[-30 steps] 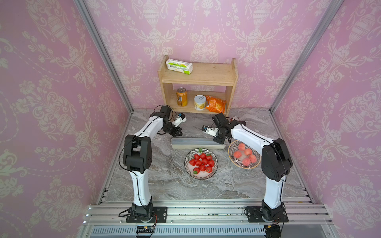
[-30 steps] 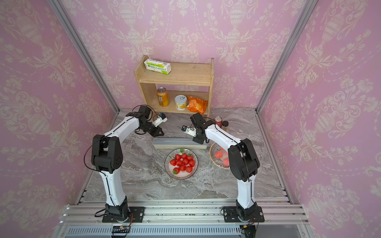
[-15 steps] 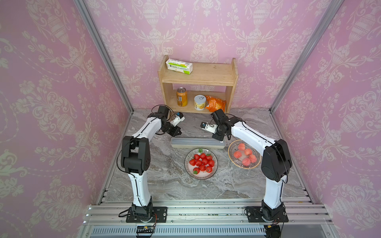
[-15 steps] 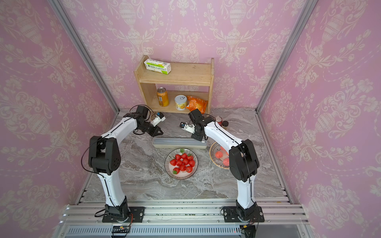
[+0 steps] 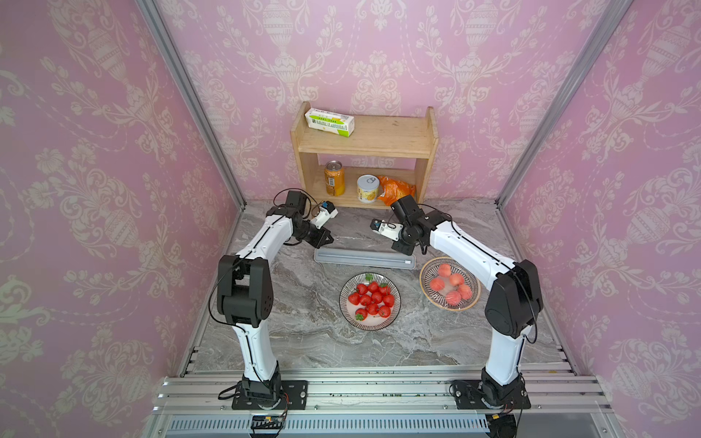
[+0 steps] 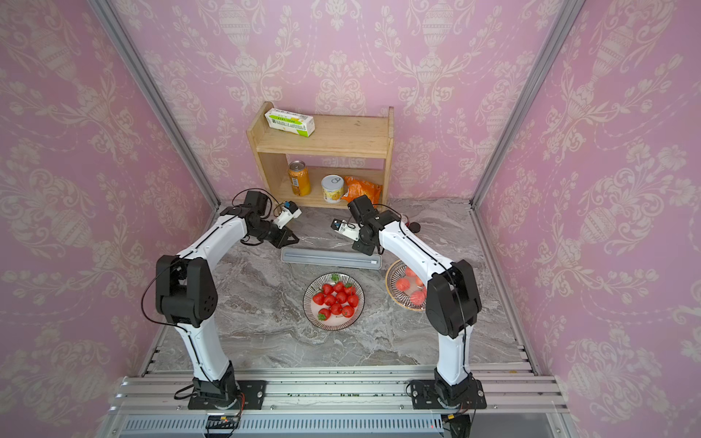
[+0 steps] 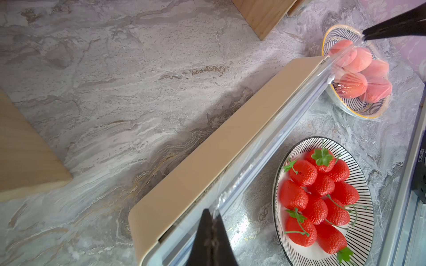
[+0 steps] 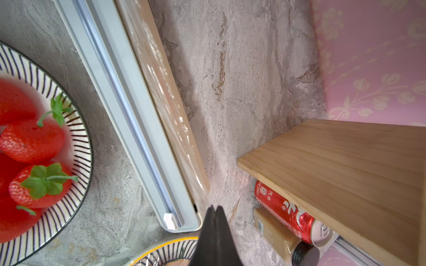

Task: Wrap the plate with plastic wrap
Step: Pull the plastic wrap from the plastic wrap cutting box.

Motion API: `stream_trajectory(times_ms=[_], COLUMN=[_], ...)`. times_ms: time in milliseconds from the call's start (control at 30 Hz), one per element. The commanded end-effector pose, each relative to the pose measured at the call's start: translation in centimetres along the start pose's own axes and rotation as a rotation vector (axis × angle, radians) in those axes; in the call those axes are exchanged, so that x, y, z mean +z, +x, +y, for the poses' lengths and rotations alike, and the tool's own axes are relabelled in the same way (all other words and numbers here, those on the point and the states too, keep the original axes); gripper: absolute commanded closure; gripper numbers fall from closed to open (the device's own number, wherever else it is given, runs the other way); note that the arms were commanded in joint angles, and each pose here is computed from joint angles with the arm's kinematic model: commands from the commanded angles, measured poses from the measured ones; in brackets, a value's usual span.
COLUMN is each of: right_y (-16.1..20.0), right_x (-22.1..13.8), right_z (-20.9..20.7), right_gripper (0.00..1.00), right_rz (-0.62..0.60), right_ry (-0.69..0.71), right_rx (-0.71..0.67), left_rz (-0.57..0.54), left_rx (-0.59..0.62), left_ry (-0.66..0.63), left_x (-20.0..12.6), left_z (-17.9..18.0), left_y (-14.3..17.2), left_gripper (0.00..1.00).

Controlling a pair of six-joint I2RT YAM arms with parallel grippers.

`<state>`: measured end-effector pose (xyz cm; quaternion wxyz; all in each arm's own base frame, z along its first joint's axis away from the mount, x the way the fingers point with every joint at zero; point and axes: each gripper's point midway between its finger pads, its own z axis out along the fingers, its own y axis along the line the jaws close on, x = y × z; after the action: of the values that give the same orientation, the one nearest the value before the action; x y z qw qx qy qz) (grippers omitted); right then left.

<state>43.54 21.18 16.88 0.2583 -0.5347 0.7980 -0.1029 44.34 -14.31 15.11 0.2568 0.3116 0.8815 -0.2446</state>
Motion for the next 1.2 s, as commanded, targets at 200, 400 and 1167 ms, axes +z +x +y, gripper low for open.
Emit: stream_trajectory(times_ms=[200, 400, 1167], right_y=[-1.3, -1.6, -4.4], right_x=[-4.4, -5.1, 3.8], right_z=[-2.9, -3.2, 0.5], right_gripper=[1.0, 1.0, 0.32], right_rz=[-0.053, -0.063, -0.08], right_ry=[0.093, 0.094, -0.124], right_rx=[0.055, 0.055, -0.107], left_rz=[-0.097, -0.123, -0.091], left_rx=[0.026, 0.035, 0.024], left_ry=[-0.01, -0.016, -0.028], left_x=[-3.1, -3.7, -2.7], left_z=[-1.1, -1.3, -0.7], left_y=[-2.5, -3.2, -1.9], left_gripper=[1.0, 1.0, 1.0])
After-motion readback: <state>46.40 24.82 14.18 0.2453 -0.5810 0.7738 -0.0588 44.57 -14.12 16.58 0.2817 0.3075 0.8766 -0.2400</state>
